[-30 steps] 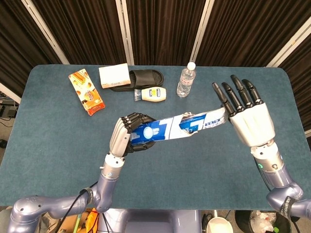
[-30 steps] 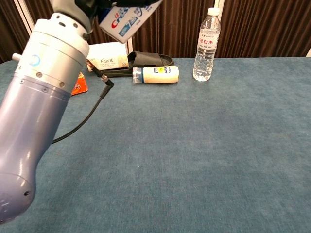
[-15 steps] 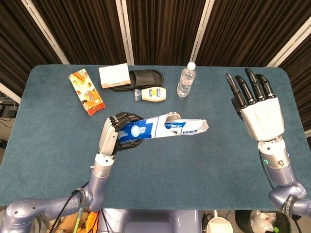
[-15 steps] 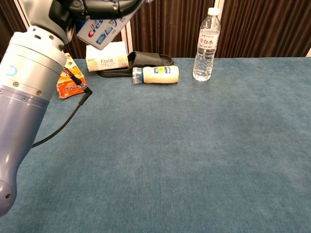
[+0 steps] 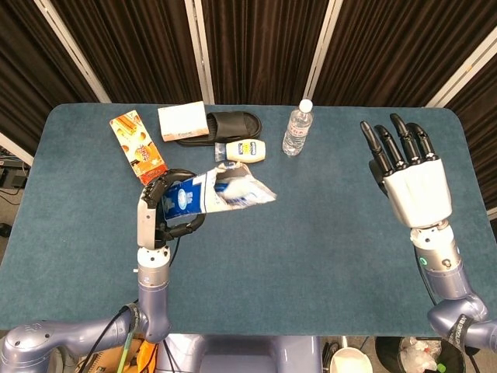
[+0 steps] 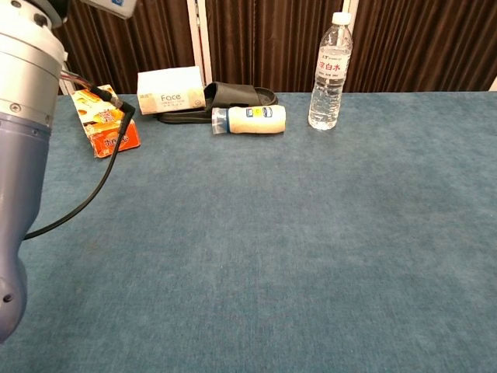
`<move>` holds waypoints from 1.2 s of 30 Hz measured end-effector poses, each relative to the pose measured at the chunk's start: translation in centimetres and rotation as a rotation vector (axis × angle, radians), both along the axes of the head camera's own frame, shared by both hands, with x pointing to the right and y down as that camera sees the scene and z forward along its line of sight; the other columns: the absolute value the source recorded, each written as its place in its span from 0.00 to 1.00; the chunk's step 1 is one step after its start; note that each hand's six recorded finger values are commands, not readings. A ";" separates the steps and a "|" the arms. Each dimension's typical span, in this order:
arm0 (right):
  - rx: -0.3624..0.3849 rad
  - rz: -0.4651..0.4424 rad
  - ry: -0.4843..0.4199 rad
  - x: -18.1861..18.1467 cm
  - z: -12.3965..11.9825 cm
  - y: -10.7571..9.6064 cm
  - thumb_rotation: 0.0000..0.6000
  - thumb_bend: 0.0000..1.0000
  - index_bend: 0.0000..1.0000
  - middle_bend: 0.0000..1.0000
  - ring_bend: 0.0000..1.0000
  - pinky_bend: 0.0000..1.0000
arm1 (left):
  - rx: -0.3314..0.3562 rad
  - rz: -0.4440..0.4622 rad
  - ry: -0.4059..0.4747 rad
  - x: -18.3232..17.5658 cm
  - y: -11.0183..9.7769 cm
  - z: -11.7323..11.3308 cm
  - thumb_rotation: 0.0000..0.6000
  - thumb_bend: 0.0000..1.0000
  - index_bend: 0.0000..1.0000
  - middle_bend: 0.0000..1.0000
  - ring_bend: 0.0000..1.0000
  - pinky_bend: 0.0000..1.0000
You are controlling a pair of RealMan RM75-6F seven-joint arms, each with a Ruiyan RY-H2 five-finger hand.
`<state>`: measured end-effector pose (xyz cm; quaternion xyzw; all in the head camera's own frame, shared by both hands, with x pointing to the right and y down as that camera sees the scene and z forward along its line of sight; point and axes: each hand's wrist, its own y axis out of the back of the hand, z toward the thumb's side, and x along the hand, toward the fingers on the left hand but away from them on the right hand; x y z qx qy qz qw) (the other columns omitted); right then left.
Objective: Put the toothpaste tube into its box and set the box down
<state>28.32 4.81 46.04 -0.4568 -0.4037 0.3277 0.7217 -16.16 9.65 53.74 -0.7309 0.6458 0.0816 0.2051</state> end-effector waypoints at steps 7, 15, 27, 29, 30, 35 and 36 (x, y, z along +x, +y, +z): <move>-0.016 0.001 -0.002 0.0 0.3 0.3 1.00 0.34 0.00 0.34 0.19 0.32 | -0.031 0.000 -0.029 -0.3 0.2 1.1 1.00 0.63 0.45 0.59 0.60 0.71; -0.027 -0.003 -0.002 0.0 0.4 0.4 1.00 0.34 0.00 0.34 0.19 0.32 | -0.048 0.011 -0.079 -0.7 0.5 2.5 1.00 0.61 0.44 0.57 0.59 0.69; -0.023 -0.051 -0.027 -1.4 -0.4 1.1 1.00 0.34 0.00 0.34 0.19 0.32 | -0.099 0.154 -0.477 -4.1 2.9 7.5 1.00 0.58 0.45 0.57 0.59 0.67; -0.021 -0.060 -0.033 -1.7 -0.6 1.2 1.00 0.34 0.00 0.34 0.19 0.32 | -0.128 0.177 -0.572 -5.5 3.5 8.9 1.00 0.57 0.44 0.57 0.58 0.66; -0.021 -0.062 -0.036 -1.9 -0.7 1.3 1.00 0.34 0.00 0.34 0.19 0.32 | -0.144 0.182 -0.604 -6.0 3.7 9.4 1.00 0.56 0.44 0.56 0.58 0.65; -0.026 -0.070 -0.050 -2.7 -1.1 1.6 1.00 0.34 0.00 0.34 0.19 0.32 | -0.236 0.201 -0.765 -7.7 4.5 12.3 1.00 0.51 0.39 0.52 0.49 0.51; -0.027 -0.071 -0.051 -2.8 -1.1 1.7 1.00 0.34 0.00 0.34 0.19 0.32 | -0.245 0.207 -0.795 -7.9 4.6 12.7 1.00 0.48 0.37 0.49 0.45 0.47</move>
